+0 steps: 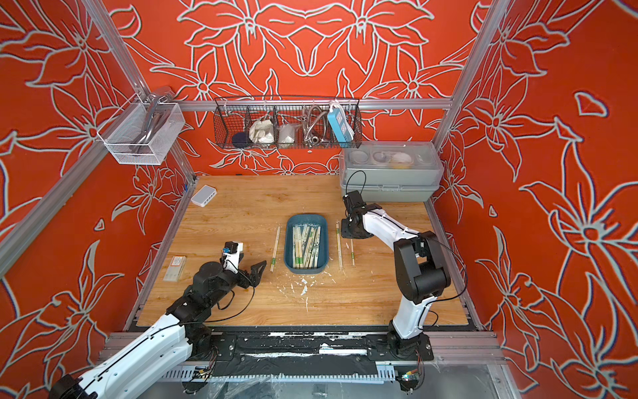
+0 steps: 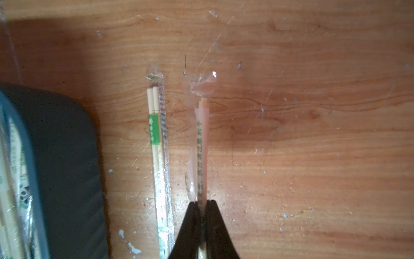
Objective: Take the paired disposable chopsticks out of the storage box
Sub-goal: Place the paired disposable chopsticks at the center of the board.
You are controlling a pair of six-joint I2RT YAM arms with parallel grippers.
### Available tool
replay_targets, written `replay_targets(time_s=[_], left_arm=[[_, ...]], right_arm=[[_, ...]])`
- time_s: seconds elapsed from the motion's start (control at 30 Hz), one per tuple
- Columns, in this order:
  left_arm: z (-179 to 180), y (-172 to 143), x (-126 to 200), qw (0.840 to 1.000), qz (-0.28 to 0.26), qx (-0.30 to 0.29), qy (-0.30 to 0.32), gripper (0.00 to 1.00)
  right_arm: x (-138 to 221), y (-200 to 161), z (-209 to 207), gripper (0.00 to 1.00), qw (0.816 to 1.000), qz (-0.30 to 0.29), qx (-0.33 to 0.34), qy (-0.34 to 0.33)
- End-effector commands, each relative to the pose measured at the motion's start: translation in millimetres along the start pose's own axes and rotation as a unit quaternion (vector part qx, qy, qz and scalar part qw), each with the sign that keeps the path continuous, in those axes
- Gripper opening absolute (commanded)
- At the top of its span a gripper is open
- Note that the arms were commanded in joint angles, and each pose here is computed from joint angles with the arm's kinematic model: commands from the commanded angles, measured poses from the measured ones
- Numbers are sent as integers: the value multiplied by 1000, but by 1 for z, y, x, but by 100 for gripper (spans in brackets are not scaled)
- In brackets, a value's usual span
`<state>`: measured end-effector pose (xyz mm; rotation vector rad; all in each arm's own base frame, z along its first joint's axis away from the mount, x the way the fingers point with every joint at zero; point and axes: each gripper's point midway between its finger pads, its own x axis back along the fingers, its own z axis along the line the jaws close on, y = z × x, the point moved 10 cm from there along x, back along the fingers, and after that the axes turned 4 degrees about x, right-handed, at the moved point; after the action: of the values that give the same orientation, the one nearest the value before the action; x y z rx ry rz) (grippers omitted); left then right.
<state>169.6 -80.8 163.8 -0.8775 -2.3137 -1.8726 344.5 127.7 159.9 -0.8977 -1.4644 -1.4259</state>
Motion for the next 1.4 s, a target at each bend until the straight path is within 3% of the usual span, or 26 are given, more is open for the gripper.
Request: replay_targets(time_s=[0.0, 0.57, 0.87, 1.07, 1.13, 1.37], left_arm=[[-4, 11, 2, 1000, -23, -7, -10, 100], [-4, 11, 1, 1000, -23, -7, -9, 100], [-4, 11, 2, 1000, -23, -7, -6, 100], [-3, 11, 2, 1000, -24, -6, -3, 100], [-3, 11, 2, 1000, -25, -5, 1, 100], [0, 22, 7, 998, -21, 34, 42, 99]], right_arm=[[-13, 3, -1, 4, 1000, -9, 18, -8], [-43, 10, -4, 7, 1000, 7, 6, -18], [-44, 9, -6, 20, 1000, 6, 3, -22], [-33, 10, -7, 26, 1000, -1, 3, -22], [-25, 11, -6, 32, 1000, -7, 3, -17], [23, 9, -4, 43, 999, -45, 4, 24]])
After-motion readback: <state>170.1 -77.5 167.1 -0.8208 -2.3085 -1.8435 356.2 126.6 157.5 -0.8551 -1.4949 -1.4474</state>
